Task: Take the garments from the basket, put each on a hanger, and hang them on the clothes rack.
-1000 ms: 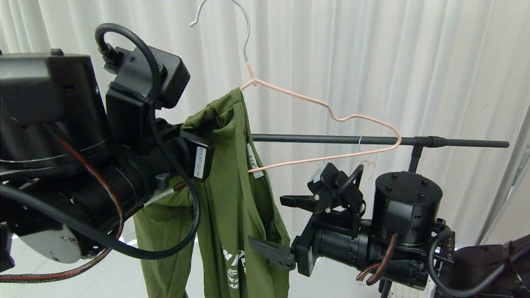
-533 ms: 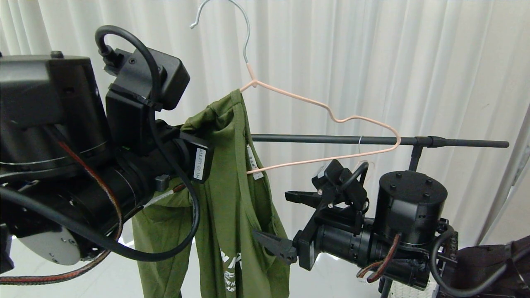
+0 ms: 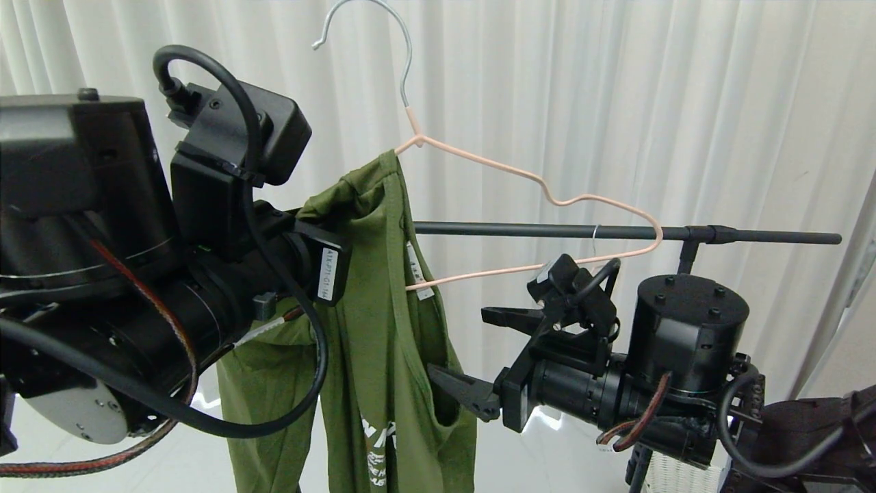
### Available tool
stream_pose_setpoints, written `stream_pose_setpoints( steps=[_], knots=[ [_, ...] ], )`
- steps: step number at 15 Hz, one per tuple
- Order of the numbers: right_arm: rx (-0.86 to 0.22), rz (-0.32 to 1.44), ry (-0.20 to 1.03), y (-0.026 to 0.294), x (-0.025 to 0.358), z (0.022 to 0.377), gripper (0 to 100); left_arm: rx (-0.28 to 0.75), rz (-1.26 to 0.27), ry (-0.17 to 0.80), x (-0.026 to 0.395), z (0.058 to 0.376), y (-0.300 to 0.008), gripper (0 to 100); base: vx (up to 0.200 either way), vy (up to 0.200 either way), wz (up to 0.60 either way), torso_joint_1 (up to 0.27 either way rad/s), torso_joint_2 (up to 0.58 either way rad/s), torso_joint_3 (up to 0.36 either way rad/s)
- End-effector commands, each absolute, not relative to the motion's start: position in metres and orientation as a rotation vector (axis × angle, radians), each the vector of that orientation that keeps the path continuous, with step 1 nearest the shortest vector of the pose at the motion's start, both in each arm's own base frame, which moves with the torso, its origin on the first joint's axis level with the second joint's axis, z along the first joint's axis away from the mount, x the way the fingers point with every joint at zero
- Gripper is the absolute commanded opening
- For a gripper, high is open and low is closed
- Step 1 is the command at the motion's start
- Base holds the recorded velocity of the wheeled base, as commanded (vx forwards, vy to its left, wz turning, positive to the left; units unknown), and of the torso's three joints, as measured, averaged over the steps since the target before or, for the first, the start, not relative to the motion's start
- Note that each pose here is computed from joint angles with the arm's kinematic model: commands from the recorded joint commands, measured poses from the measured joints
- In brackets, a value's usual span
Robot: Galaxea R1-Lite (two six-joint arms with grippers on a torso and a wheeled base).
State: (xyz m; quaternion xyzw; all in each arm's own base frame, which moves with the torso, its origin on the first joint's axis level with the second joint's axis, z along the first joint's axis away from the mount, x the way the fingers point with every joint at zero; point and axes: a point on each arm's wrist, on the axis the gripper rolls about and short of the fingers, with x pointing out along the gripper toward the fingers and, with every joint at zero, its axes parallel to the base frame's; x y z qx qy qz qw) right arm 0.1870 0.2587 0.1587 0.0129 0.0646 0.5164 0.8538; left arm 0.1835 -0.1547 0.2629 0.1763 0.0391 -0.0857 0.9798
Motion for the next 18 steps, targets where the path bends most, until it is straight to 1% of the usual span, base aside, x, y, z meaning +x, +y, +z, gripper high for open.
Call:
stream_pose_setpoints(
  steps=[1,4,5,11,14,15,18],
  knots=[
    [0.016,1.081,0.164,0.258,0.188,0.15,100,0.35,-0.172,0.074,0.182,0.264,-0.154,0,0.0,0.0,0.0,0.0,0.0,0.0],
    [-0.008,1.082,0.211,0.255,0.184,0.136,100,0.339,-0.169,0.055,0.182,0.271,-0.153,0,0.0,0.0,0.0,0.0,0.0,0.0],
    [-0.007,1.082,0.21,0.254,0.183,0.136,0,0.337,-0.169,0.053,0.181,0.271,-0.153,0,0.0,0.0,0.0,0.0,0.0,0.0],
    [0.005,1.067,0.19,0.252,0.187,0.135,0,0.334,-0.166,0.051,0.18,0.272,-0.151,0,0.0,0.0,0.0,0.0,0.0,0.0],
    [0.029,0.947,0.136,0.237,0.202,0.143,0,0.352,-0.133,0.071,0.178,0.265,-0.138,0,0.0,0.0,0.0,0.0,0.0,0.0],
    [0.04,0.909,0.111,0.226,0.207,0.146,0,0.368,-0.113,0.092,0.176,0.257,-0.13,0,0.0,0.0,0.0,0.0,0.0,0.0],
    [0.06,0.842,0.063,0.205,0.216,0.156,0,0.387,-0.059,0.128,0.173,0.246,-0.112,0,0.0,0.0,0.0,0.0,0.0,0.0]
  ],
)
